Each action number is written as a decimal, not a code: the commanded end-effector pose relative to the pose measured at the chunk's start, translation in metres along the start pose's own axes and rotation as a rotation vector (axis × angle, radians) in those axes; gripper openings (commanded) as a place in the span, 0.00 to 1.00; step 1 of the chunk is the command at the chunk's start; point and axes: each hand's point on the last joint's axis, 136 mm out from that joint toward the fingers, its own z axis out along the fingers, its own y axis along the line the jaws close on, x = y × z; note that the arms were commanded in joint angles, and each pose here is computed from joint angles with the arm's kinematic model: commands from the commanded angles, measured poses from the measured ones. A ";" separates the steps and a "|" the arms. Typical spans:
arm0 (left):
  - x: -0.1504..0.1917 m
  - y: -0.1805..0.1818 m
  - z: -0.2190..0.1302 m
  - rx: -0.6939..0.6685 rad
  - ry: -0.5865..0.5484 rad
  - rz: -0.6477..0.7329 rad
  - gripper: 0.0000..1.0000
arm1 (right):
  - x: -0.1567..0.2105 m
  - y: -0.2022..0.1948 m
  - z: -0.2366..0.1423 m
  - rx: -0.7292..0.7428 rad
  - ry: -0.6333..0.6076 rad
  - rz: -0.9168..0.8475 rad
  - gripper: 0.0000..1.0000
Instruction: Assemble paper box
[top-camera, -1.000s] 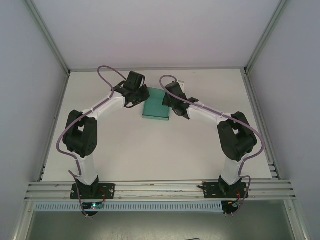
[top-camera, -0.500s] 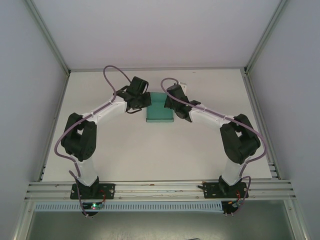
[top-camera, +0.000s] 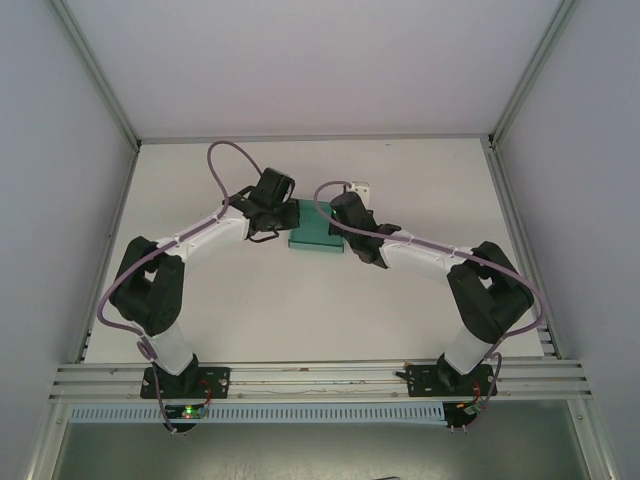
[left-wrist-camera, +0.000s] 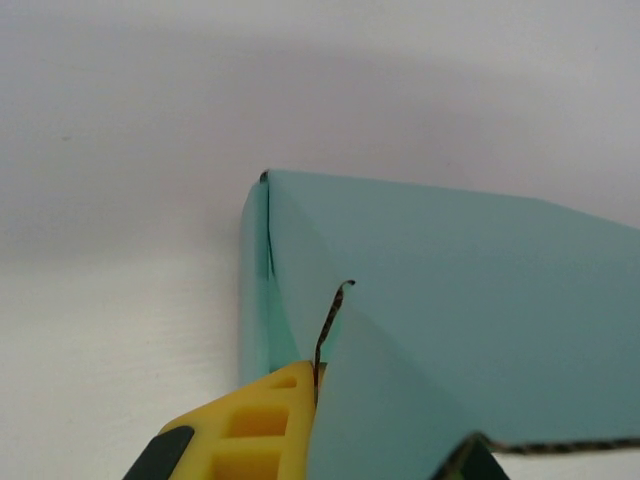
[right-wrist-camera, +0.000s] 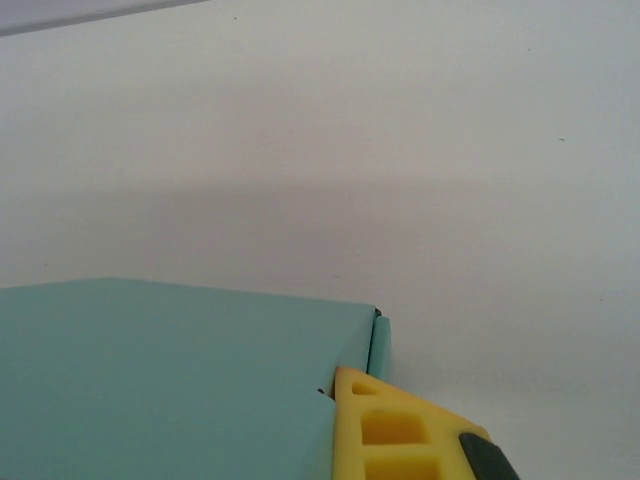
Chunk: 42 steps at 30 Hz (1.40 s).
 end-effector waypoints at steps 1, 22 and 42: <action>0.057 -0.009 0.007 0.030 0.169 0.082 0.00 | 0.019 0.021 -0.009 -0.076 0.006 -0.069 0.00; 0.069 0.002 -0.072 0.025 0.102 0.122 0.44 | 0.059 0.000 -0.019 0.026 0.011 -0.199 0.00; -0.036 0.029 -0.031 -0.019 0.022 -0.147 1.00 | 0.083 0.002 -0.011 -0.042 0.031 -0.287 0.00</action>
